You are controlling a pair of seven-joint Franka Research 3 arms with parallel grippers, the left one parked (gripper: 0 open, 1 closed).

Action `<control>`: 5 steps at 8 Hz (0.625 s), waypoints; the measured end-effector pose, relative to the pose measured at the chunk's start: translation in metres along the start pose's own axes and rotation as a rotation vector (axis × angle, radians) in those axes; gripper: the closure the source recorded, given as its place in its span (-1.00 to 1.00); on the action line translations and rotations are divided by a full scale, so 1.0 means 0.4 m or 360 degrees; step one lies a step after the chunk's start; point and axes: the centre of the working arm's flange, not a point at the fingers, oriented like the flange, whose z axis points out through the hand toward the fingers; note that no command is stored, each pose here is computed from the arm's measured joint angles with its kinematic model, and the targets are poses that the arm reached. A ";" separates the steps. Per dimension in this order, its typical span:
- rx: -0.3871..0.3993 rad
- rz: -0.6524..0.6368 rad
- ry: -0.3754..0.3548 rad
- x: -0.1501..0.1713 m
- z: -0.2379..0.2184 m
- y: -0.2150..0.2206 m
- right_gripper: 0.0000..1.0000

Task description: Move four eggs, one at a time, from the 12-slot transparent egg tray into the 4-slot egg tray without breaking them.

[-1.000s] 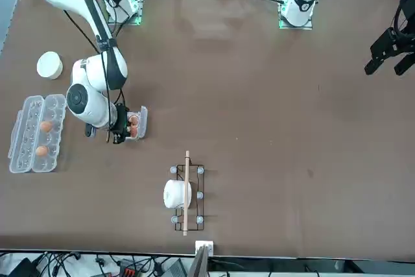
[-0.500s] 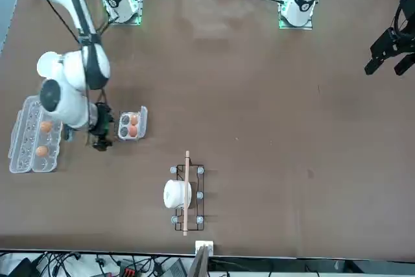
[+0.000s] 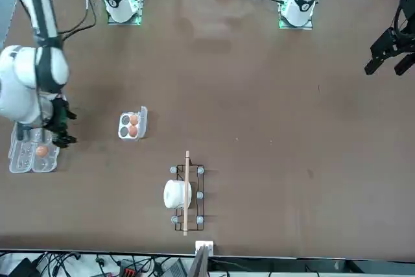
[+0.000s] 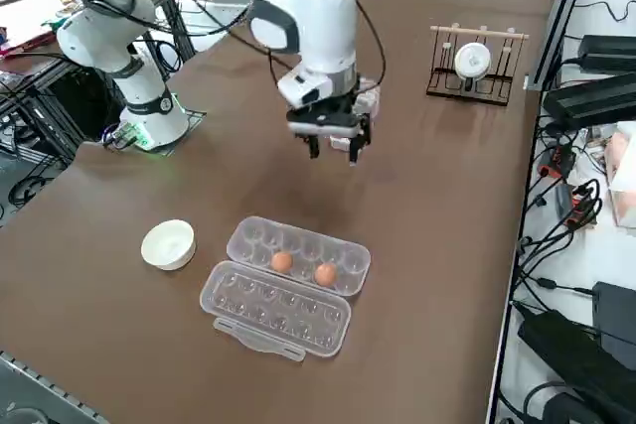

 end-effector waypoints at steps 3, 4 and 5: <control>0.0094 -0.0055 0.0072 0.256 0.049 0.076 -0.98; 0.0092 -0.0057 0.0083 0.316 0.075 0.079 -0.96; 0.0085 -0.0057 0.0089 0.349 0.111 0.060 -0.95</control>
